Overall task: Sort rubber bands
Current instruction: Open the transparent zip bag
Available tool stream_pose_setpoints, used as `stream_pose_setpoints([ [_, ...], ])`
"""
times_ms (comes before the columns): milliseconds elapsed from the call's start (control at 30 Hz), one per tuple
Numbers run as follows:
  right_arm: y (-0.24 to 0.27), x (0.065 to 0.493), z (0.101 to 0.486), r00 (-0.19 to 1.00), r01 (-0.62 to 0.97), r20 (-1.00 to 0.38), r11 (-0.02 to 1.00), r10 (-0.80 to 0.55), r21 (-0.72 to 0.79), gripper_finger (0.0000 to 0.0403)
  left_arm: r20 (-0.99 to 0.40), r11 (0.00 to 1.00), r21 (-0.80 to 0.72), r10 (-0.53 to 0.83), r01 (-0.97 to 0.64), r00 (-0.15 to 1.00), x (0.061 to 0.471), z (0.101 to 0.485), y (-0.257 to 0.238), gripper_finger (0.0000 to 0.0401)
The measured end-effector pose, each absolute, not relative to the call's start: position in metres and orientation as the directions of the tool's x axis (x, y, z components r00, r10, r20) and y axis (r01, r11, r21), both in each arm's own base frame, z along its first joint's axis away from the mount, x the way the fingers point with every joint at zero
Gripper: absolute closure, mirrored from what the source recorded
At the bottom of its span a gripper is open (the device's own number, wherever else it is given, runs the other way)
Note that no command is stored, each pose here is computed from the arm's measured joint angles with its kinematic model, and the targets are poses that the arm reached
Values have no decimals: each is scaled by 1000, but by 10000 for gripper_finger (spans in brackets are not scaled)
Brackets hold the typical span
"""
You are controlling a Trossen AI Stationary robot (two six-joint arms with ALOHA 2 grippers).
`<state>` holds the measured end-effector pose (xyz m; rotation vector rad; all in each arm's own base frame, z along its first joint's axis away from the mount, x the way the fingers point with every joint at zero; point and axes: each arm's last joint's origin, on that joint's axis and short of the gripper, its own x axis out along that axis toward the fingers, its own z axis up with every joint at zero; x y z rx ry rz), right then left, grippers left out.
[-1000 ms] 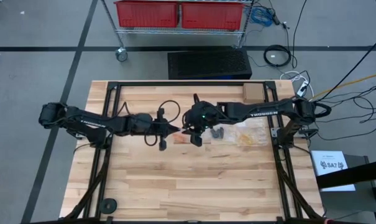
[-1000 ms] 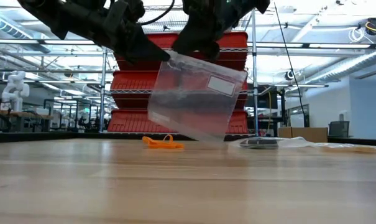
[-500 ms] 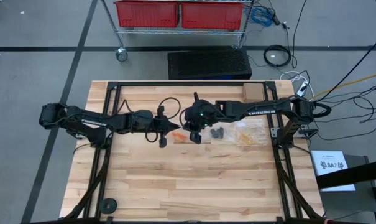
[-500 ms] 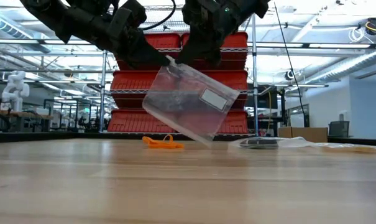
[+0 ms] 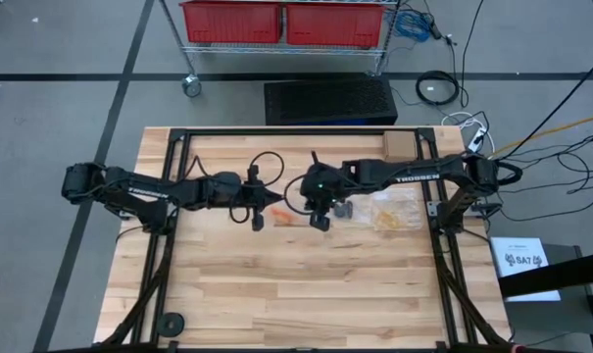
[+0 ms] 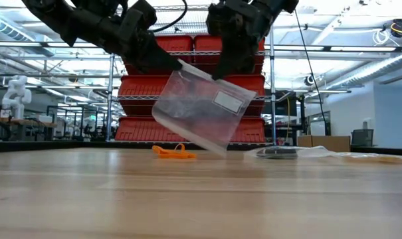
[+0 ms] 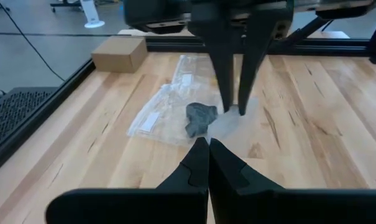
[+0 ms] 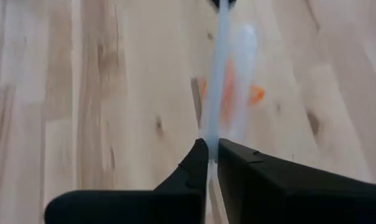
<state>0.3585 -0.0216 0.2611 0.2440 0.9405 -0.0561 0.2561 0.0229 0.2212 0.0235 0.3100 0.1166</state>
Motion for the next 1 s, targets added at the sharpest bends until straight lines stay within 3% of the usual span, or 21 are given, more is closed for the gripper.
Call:
stream_pose_setpoints([
  [767, 5, 338, 250, 367, 219, -925, 958, 96, 186, 396, -304, 990, 42, 141, -134, 942, 255, 221, 28, 401],
  [1000, 4, 330, 261, 397, 226, -918, 967, 16, 115, 322, -299, 989, 41, 146, -140, 943, 255, 222, 29, 401],
])
